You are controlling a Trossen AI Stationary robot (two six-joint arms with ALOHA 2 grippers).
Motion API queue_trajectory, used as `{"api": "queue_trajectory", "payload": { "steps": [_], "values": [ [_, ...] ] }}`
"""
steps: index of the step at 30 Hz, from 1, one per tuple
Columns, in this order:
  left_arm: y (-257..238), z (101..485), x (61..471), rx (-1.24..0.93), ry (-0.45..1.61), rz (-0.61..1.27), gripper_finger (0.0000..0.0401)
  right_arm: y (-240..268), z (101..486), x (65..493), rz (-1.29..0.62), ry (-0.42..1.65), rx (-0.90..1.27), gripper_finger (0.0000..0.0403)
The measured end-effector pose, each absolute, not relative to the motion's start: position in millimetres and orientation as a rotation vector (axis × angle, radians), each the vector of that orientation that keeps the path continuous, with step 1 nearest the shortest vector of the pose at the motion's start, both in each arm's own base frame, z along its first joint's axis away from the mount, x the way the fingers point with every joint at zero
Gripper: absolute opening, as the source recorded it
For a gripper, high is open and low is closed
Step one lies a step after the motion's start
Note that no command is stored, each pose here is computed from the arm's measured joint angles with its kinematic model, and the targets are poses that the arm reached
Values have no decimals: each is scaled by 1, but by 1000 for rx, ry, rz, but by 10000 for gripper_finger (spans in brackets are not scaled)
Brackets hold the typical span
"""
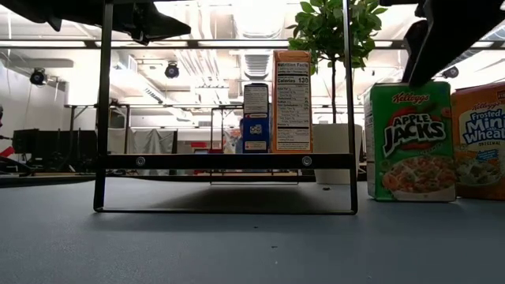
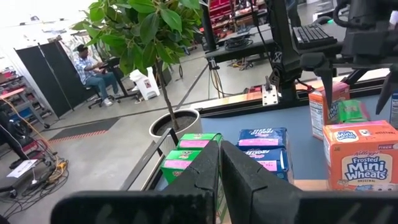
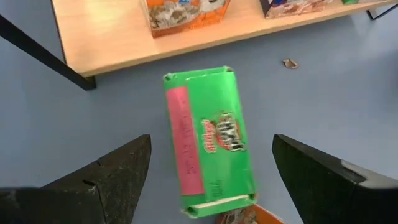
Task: Stack cereal on shelf
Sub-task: Put the green cereal box on the shelf aligned with the other green cereal box
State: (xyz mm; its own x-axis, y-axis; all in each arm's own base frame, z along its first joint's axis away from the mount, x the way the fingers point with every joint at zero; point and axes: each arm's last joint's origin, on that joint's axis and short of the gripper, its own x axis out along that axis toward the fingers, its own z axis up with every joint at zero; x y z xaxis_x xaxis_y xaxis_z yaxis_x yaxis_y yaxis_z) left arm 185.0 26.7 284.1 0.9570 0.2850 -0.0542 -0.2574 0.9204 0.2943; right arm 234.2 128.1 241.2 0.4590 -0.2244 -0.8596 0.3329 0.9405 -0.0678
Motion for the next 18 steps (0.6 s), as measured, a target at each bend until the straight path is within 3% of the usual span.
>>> {"api": "queue_trajectory", "payload": {
  "steps": [8, 18],
  "values": [
    [27, 284, 185, 288, 96, 279, 0, 132, 224, 240, -360, 1087, 53, 313],
    [27, 284, 185, 286, 96, 279, 0, 133, 223, 243, -358, 1069, 73, 238]
  ]
}}
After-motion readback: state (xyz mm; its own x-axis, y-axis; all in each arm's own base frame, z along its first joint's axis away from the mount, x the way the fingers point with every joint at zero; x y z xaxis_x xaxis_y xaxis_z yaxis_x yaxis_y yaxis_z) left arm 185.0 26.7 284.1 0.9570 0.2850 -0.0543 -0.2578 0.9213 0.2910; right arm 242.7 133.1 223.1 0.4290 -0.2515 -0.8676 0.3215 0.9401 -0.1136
